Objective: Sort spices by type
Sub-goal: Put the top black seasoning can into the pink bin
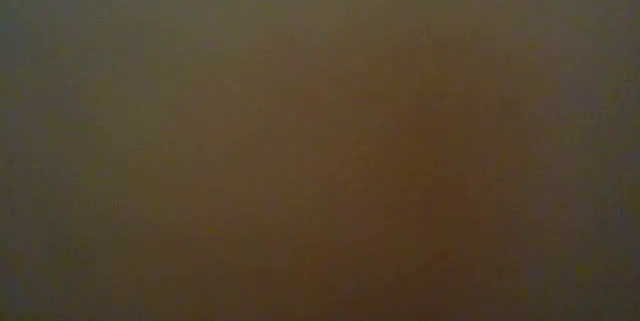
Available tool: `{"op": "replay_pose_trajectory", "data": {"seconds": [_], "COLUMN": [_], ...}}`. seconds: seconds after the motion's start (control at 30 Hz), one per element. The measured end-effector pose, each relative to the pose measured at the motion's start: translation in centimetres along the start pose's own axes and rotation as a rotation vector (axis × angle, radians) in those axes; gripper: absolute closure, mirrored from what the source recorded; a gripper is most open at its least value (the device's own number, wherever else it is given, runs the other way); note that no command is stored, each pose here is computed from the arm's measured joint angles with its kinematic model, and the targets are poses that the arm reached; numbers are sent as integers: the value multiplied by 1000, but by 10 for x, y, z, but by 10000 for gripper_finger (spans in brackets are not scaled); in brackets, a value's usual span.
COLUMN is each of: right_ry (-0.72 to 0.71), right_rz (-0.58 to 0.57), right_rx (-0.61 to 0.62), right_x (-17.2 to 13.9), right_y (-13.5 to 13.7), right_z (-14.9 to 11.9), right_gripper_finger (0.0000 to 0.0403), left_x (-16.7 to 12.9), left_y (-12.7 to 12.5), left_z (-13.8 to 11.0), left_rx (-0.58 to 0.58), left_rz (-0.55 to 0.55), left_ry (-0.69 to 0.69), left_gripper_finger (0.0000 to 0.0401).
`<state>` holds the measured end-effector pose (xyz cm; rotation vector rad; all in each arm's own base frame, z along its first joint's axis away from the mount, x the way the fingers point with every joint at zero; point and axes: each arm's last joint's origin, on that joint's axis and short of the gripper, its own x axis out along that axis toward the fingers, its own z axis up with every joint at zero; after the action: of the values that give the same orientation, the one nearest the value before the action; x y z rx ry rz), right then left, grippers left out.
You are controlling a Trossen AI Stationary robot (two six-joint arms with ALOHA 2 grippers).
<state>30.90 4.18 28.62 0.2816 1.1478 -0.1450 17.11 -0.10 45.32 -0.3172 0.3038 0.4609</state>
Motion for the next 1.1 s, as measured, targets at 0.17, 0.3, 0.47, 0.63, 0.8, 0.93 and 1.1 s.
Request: {"op": "replay_pose_trajectory", "data": {"seconds": [0.17,0.3,0.47,0.63,0.8,0.93,1.1], "right_ry": [-62,-128,-159,-78,20,116,173], "right_rz": [49,96,116,113,92,74,51], "right_rx": [-38,-89,-188,-254,-302,-333,-326], "right_x": [-19,-34,-30,3,40,65,86], "right_y": [18,33,45,52,54,50,42], "right_z": [7,13,19,29,34,34,36], "right_gripper_finger": [246,246,246,244,243,242,239], "left_x": [-6,-7,5,23,29,23,14], "left_y": [-10,-17,-20,-24,-26,-25,-19], "left_z": [-5,-8,-24,-47,-61,-70,-77], "left_rx": [20,50,76,52,7,-15,-57], "left_rz": [12,56,78,34,-68,-121,-147], "left_ry": [-22,-50,-36,-8,-14,-28,-23], "left_gripper_finger": [147,147,147,147,147,147,147]}}
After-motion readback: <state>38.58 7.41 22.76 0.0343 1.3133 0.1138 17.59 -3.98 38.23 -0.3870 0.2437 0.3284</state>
